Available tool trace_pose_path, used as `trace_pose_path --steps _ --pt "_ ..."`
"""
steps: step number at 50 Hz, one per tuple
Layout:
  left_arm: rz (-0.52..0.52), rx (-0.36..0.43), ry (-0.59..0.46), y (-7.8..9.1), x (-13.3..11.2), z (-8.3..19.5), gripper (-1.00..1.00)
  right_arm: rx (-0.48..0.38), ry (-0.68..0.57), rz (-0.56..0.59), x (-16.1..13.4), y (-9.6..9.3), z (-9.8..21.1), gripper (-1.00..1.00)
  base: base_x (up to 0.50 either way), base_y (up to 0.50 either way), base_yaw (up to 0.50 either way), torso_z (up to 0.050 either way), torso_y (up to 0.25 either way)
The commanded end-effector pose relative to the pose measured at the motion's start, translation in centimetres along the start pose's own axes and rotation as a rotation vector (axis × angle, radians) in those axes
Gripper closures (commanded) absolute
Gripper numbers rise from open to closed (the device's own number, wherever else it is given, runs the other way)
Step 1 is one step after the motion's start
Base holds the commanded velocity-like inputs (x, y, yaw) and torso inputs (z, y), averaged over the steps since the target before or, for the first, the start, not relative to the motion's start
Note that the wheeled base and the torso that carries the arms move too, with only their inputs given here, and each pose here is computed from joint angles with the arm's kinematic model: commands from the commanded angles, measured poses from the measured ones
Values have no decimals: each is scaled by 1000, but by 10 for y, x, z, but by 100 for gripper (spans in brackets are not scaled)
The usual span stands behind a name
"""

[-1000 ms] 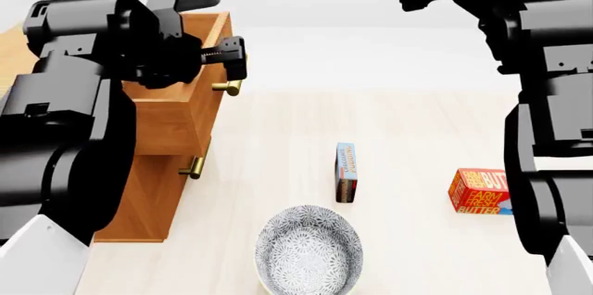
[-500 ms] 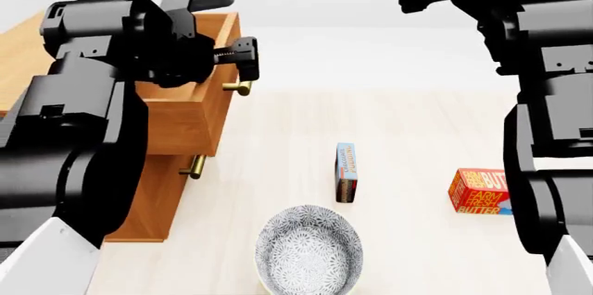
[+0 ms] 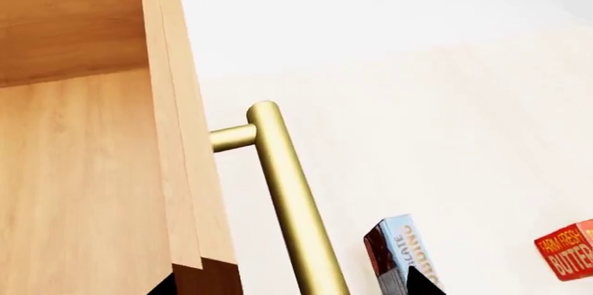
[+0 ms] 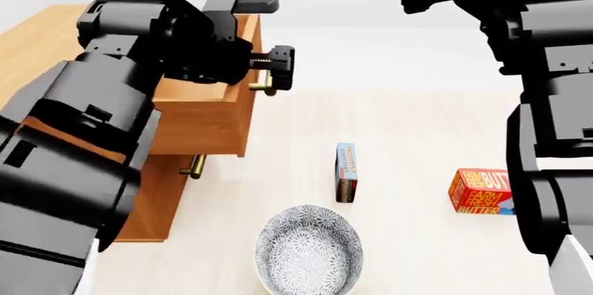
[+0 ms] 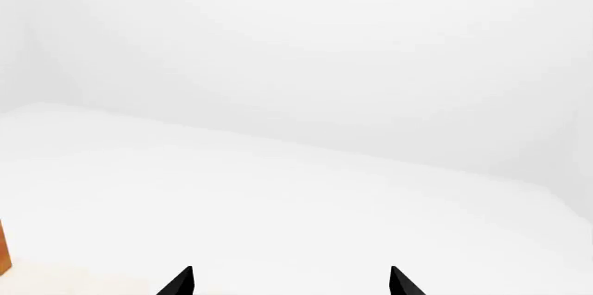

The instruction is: Put the chocolate pudding in the top drawer of the cabinet and close it.

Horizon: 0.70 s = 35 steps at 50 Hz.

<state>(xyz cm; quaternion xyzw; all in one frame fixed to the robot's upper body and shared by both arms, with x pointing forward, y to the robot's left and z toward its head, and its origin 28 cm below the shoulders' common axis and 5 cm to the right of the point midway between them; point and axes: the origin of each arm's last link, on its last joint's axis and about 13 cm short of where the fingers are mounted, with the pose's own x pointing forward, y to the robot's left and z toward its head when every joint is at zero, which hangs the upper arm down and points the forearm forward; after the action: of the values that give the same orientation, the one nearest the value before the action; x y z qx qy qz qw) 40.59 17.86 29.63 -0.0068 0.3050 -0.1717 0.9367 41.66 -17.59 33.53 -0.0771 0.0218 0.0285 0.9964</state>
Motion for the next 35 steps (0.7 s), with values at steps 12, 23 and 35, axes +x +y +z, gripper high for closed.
trace_pose_path --steps 12,23,35 --pt "-170 -11 57 -40 10 -10 -100 -1 1 -18 -5 -6 1 -100 0 0 0 0 0" --pt "-224 20 61 -58 9 -11 -100 1 2 -22 -6 -7 0 -100 0 0 0 0 0" --pt "-273 62 63 -75 6 -12 -100 2 1 -25 -6 -8 1 -100 0 0 0 0 0"
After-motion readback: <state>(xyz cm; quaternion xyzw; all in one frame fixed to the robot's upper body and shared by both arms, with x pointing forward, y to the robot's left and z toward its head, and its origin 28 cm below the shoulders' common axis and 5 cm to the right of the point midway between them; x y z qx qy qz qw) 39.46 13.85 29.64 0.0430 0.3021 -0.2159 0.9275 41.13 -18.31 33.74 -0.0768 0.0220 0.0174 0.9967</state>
